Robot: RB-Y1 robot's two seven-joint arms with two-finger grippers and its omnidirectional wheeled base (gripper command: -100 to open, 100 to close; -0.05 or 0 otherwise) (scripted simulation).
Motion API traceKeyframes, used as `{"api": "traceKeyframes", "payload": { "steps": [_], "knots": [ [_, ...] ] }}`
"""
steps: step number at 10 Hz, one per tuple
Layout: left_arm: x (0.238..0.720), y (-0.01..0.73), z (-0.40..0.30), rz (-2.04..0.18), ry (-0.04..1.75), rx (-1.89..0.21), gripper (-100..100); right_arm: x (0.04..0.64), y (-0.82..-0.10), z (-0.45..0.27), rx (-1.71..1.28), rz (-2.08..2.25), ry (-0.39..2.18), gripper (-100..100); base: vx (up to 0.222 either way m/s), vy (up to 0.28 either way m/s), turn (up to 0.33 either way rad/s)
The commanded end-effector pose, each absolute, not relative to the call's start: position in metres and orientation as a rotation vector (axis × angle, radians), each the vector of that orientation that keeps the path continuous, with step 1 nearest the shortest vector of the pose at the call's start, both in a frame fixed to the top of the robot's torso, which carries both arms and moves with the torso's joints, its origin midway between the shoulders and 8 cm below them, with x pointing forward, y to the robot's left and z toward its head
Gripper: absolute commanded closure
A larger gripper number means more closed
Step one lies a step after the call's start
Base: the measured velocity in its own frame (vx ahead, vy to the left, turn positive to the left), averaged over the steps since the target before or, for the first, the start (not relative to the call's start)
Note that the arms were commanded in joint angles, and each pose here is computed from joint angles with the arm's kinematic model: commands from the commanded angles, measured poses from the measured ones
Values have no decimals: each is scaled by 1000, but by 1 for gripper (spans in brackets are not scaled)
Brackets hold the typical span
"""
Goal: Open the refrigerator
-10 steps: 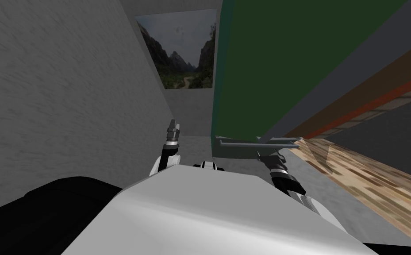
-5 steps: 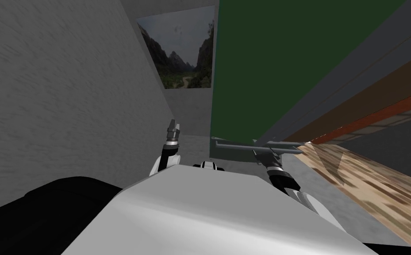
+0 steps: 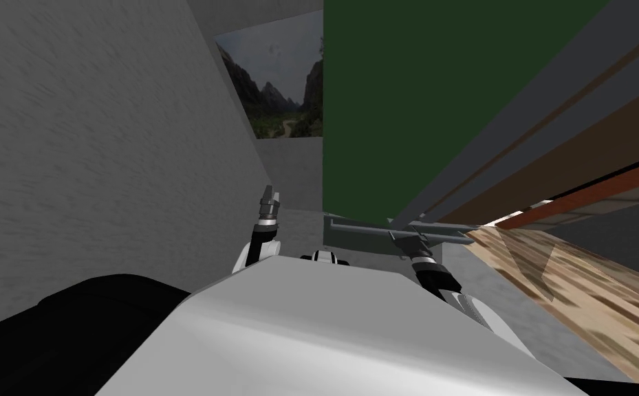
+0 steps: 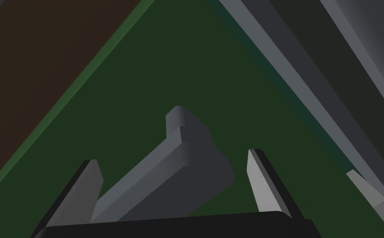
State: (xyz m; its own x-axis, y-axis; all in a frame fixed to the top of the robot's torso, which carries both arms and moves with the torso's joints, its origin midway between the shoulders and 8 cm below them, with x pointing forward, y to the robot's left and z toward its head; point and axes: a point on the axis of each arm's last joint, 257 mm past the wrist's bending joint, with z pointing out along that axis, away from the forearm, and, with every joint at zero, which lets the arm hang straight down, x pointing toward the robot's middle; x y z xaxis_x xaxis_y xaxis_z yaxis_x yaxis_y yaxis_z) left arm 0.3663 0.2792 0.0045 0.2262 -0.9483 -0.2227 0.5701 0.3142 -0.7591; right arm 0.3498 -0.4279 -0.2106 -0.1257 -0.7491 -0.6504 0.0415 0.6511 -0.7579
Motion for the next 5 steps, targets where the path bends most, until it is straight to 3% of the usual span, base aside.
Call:
{"api": "traceKeyframes", "payload": {
  "steps": [1,5],
  "knots": [
    [366,279,4,-1138,759,-602,0,344,-438,-211,-570,-783,1582,100,-25,146,-167],
    [366,279,5,-1139,758,-603,0,333,-460,-210,-498,-849,1615,100,-56,244,-139]
  ]
}}
